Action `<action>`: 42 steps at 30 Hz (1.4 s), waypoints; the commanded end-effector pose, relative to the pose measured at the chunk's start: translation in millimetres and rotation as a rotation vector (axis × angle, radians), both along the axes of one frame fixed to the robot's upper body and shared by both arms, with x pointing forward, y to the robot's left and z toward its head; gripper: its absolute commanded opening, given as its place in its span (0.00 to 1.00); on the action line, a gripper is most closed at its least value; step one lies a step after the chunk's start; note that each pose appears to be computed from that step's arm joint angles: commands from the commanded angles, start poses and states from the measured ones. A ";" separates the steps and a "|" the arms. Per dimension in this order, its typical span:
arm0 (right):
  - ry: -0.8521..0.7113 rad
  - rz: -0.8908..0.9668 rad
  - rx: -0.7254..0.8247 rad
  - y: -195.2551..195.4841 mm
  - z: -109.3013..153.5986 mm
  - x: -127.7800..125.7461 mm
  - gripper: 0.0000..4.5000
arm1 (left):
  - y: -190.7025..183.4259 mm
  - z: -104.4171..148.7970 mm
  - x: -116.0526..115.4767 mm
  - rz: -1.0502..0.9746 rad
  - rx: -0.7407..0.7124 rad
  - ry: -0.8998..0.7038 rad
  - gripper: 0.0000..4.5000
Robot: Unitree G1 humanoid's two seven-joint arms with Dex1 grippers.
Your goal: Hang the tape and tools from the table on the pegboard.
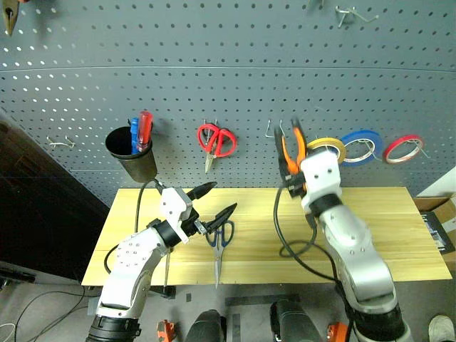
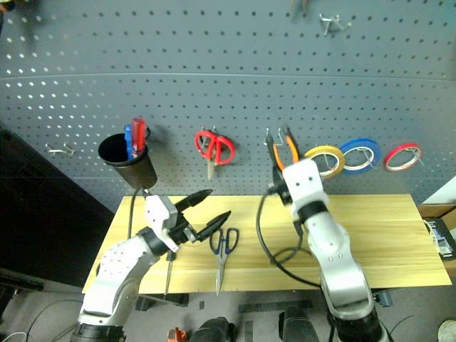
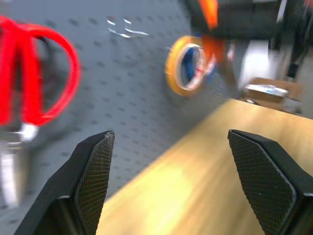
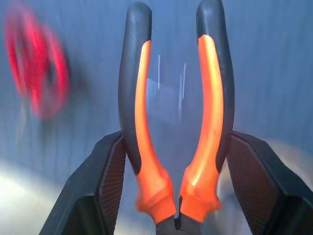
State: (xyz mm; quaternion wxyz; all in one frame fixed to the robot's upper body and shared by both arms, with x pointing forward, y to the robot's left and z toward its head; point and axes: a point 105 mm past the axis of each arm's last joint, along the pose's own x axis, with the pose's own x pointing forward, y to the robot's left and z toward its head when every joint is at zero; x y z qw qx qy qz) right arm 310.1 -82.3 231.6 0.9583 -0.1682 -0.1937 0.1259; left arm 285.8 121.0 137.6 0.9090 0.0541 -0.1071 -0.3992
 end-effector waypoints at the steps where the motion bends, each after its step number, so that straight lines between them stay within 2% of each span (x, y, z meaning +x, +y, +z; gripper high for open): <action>1: -0.156 0.025 0.007 9.0 38.3 3.9 0.63 | -5.5 22.5 -1.3 -0.009 -0.027 -0.084 0.88; 7: -0.252 0.056 0.008 20.2 68.5 27.2 0.63 | -17.9 35.2 -4.6 -0.038 -0.055 -0.120 0.88; 16: -0.304 0.094 0.007 37.8 83.8 57.4 0.63 | -25.8 45.4 2.3 -0.033 -0.076 -0.131 0.88; 22: -0.249 0.070 0.024 37.1 61.4 78.1 0.63 | -26.0 48.4 7.1 -0.024 -0.069 -0.141 0.88; 28: -0.168 0.045 0.045 30.1 30.7 81.9 0.63 | -24.2 44.3 8.3 -0.013 -0.061 -0.134 0.88; 35: -0.056 0.004 0.082 19.0 8.1 86.4 0.63 | -25.3 38.6 13.5 0.001 -0.051 -0.113 0.88; 37: -0.018 -0.014 0.104 13.3 4.7 87.6 0.79 | -24.9 35.3 16.5 0.014 -0.031 -0.101 0.88; 39: 0.025 -0.018 0.125 9.3 2.0 88.0 0.90 | -24.1 31.3 18.6 0.024 -0.022 -0.075 0.88; 40: 0.067 -0.011 0.124 5.5 -0.5 85.3 0.98 | -23.0 21.0 20.0 0.029 0.010 -0.019 0.88; 42: 0.143 0.002 0.104 -0.4 -7.1 78.9 0.99 | -19.9 4.5 20.4 0.034 0.052 0.078 0.88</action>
